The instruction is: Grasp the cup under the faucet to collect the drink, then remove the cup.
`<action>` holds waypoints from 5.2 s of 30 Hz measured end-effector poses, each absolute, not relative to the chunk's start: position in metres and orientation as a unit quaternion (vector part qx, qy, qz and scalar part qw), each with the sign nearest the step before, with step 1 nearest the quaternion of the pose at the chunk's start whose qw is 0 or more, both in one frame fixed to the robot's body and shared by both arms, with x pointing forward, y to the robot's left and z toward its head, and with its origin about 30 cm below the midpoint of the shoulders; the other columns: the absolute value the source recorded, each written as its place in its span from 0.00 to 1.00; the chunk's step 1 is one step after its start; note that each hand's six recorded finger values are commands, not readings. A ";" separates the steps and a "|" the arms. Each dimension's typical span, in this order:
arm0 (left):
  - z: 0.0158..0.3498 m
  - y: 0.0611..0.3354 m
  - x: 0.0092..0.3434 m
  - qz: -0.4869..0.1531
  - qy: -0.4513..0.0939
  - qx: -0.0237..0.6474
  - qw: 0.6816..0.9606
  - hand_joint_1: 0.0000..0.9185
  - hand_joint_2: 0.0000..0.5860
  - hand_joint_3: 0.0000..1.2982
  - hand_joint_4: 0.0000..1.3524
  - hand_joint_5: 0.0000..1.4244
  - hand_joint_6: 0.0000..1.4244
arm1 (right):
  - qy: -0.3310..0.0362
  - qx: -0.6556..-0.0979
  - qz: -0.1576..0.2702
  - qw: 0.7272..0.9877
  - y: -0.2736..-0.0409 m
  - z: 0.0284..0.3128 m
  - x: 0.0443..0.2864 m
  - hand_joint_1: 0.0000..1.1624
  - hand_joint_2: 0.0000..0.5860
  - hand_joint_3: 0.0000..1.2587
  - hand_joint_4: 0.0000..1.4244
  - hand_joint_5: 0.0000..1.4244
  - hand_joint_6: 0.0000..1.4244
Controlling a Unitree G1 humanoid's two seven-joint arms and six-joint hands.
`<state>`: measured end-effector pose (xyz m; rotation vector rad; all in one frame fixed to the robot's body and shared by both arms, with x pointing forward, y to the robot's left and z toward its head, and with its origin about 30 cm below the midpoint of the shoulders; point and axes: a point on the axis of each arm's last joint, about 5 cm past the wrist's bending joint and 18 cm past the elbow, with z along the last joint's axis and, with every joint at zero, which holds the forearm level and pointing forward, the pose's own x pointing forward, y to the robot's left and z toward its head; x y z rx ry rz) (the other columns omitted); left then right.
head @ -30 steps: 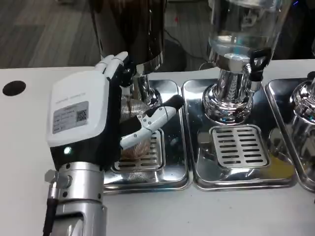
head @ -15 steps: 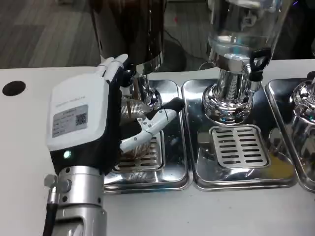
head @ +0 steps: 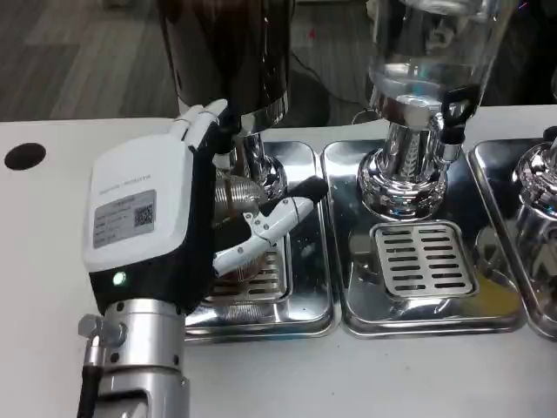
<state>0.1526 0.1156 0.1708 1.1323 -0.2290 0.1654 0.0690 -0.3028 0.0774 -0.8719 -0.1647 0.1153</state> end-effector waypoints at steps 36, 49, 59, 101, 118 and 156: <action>0.171 0.118 0.154 0.080 -0.106 0.529 0.838 0.06 0.11 0.03 0.00 0.46 0.61 | -0.074 -0.422 0.060 0.902 -0.303 0.077 0.066 0.36 0.70 0.14 0.04 0.03 0.00; 0.174 0.124 0.152 0.087 -0.126 0.537 0.829 0.02 0.09 0.07 0.00 0.25 0.52 | -0.073 -0.421 0.064 0.902 -0.303 0.077 0.066 0.36 0.70 0.14 0.04 0.03 0.00; 0.173 0.127 0.137 0.030 -0.087 0.635 0.767 0.00 0.05 0.09 0.00 0.09 0.30 | -0.080 -0.375 0.051 0.922 -0.306 0.081 0.070 0.44 0.40 0.15 0.06 0.08 0.04; 0.146 0.149 0.061 -0.016 0.025 0.657 0.753 0.00 0.07 0.08 0.00 0.08 0.30 | -0.059 -0.244 0.213 0.944 -0.209 0.105 0.170 0.54 0.18 0.00 0.00 0.00 0.00; 0.149 0.152 0.043 -0.016 0.038 0.660 0.750 0.00 0.06 0.09 0.00 0.08 0.30 | -0.031 -0.268 0.198 0.942 -0.161 0.101 0.190 0.56 0.14 0.00 0.00 0.00 0.00; 0.156 0.215 0.058 0.009 0.072 0.691 0.719 0.00 0.05 0.09 0.00 0.10 0.32 | -0.026 -0.309 0.166 0.936 -0.111 0.093 0.219 0.56 0.15 0.00 0.00 0.00 0.00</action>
